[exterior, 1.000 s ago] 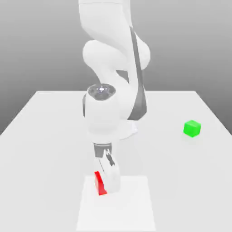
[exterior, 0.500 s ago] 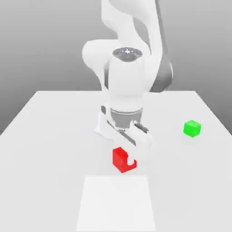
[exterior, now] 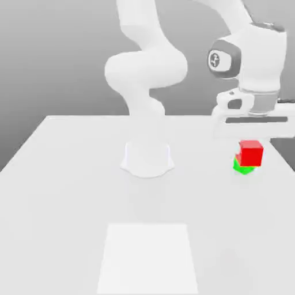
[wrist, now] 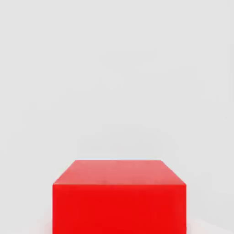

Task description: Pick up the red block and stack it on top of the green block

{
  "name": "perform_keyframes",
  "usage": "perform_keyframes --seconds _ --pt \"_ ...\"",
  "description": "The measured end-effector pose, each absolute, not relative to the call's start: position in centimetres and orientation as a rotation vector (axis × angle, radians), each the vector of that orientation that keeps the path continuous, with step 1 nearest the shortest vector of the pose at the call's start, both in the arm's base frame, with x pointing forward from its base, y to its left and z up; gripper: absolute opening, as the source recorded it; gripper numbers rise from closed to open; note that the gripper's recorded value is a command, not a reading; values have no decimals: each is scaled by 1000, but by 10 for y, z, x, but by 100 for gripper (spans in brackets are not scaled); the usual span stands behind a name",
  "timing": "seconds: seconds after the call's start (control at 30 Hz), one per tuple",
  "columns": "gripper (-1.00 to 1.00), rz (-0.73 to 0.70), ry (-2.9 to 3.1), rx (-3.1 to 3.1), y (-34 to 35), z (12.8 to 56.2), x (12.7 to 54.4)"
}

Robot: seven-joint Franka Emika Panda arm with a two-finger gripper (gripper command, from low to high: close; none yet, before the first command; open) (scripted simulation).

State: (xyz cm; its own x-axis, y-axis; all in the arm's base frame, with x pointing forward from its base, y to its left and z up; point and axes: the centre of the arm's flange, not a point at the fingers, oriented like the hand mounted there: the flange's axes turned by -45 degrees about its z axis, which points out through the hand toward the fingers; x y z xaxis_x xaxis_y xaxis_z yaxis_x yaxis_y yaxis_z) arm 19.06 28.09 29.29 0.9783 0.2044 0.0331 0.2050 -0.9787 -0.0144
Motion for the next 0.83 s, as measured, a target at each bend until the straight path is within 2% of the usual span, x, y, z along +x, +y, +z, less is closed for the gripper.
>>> perform_keyframes --seconds 0.37,0.6,0.63,0.83 --pt "-100 -5 -1463 -2778 331 251 26" --pt "-100 -8 -1552 -2735 333 201 14" --pt "100 -9 -1552 -2735 333 201 14" --pt "100 -9 -1552 -2735 333 201 14"
